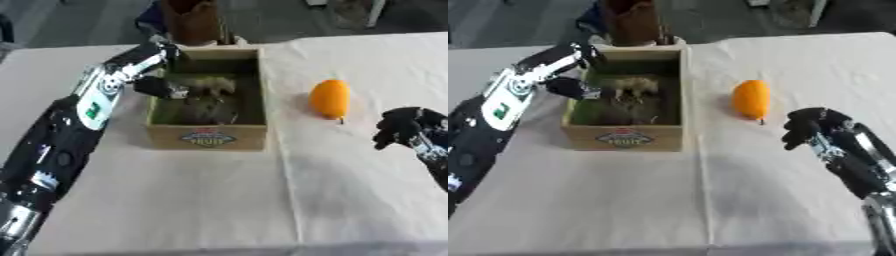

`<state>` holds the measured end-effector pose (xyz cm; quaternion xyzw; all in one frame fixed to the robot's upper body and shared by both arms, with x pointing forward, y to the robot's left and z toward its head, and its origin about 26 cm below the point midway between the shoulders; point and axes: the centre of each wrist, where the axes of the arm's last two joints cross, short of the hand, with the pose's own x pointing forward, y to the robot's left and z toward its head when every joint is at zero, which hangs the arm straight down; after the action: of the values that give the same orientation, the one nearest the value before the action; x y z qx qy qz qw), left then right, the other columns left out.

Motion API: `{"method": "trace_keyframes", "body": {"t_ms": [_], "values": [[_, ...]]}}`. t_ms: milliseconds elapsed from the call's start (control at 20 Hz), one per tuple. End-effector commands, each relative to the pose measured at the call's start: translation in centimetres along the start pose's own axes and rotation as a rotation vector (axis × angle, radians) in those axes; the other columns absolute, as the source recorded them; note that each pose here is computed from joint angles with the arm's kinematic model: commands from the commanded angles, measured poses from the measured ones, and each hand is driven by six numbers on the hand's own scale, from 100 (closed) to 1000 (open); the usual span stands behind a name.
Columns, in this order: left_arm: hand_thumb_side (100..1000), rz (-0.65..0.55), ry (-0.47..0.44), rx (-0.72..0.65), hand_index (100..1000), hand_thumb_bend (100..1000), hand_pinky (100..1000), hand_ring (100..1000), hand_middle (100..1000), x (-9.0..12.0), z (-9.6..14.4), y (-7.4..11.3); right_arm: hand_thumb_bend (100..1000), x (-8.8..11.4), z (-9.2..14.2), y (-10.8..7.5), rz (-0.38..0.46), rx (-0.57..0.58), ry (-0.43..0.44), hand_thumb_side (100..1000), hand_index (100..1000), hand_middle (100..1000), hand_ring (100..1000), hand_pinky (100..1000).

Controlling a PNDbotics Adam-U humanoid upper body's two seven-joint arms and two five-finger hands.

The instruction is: Pick up objects on the table and place them in the box.

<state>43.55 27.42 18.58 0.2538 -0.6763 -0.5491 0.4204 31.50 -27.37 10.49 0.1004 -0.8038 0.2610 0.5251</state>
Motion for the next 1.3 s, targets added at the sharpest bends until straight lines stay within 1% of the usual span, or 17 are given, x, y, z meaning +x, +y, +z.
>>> {"method": "trace_keyframes", "body": {"t_ms": [50,100,150,200,250,350,400,550,650,750,800,900,950,1100,1250,1300], "values": [[821,-0.002,-0.034,0.14,766,530,674,686,654,0.7,2.5,4.1,100,0.5,0.1,-0.7,0.031,-0.008,-0.006,507,730,599,588,547],[818,0.017,-0.044,0.178,745,487,660,667,630,0.9,3.3,4.6,100,0.6,0.1,-0.8,0.036,-0.008,-0.007,504,730,599,588,548],[815,0.037,-0.052,0.21,742,479,658,664,626,1.1,4.0,5.0,100,0.6,0.1,-0.9,0.039,-0.009,-0.008,503,730,599,588,548],[786,0.065,-0.059,0.252,716,411,633,638,599,1.3,4.8,5.4,100,0.8,0.0,-1.1,0.049,-0.007,-0.013,495,731,599,589,548],[768,0.1,-0.067,0.299,705,373,618,626,587,1.5,5.6,5.7,100,1.0,-0.1,-1.4,0.063,-0.002,-0.018,487,732,600,590,549],[750,0.188,-0.083,0.385,699,344,608,620,582,2.0,7.0,5.7,100,1.5,-0.4,-2.2,0.102,0.019,-0.031,476,734,602,592,551],[720,0.225,-0.072,0.418,697,316,600,619,582,2.1,7.7,5.6,100,1.9,-0.6,-2.6,0.128,0.03,-0.04,454,737,604,594,552],[708,0.346,-0.093,0.498,697,294,592,618,581,2.7,9.5,4.3,100,3.0,-1.3,-4.2,0.213,0.059,-0.067,421,740,608,600,556],[699,0.415,-0.091,0.534,693,288,582,613,577,3.0,10.5,3.3,100,4.0,-1.9,-5.5,0.28,0.075,-0.092,377,747,616,609,562],[698,0.465,-0.083,0.559,692,286,579,611,576,3.2,11.2,2.3,100,4.9,-2.5,-6.6,0.346,0.095,-0.113,361,753,622,616,568],[697,0.486,-0.076,0.571,691,285,576,610,574,3.3,11.6,1.9,100,5.3,-2.9,-7.1,0.384,0.113,-0.125,344,770,641,634,581],[697,0.522,-0.064,0.593,689,284,571,607,573,3.6,12.2,1.1,100,6.2,-3.6,-8.1,0.467,0.158,-0.141,309,784,667,659,597],[697,0.539,-0.059,0.601,689,284,571,607,572,3.7,12.4,0.7,100,6.5,-3.9,-8.6,0.513,0.181,-0.144,307,785,669,661,598],[696,0.584,-0.041,0.621,686,283,563,602,567,3.9,13.1,-0.3,100,6.5,-4.7,-9.9,0.631,0.247,-0.125,303,803,702,692,623],[695,0.636,-0.019,0.637,684,280,556,597,563,4.0,13.4,-1.3,100,5.5,-5.3,-11.0,0.728,0.306,-0.082,325,822,732,715,637],[694,0.654,-0.012,0.642,683,278,553,593,560,4.0,13.5,-1.6,125,5.1,-5.5,-11.4,0.754,0.322,-0.064,328,830,742,722,642]]}}
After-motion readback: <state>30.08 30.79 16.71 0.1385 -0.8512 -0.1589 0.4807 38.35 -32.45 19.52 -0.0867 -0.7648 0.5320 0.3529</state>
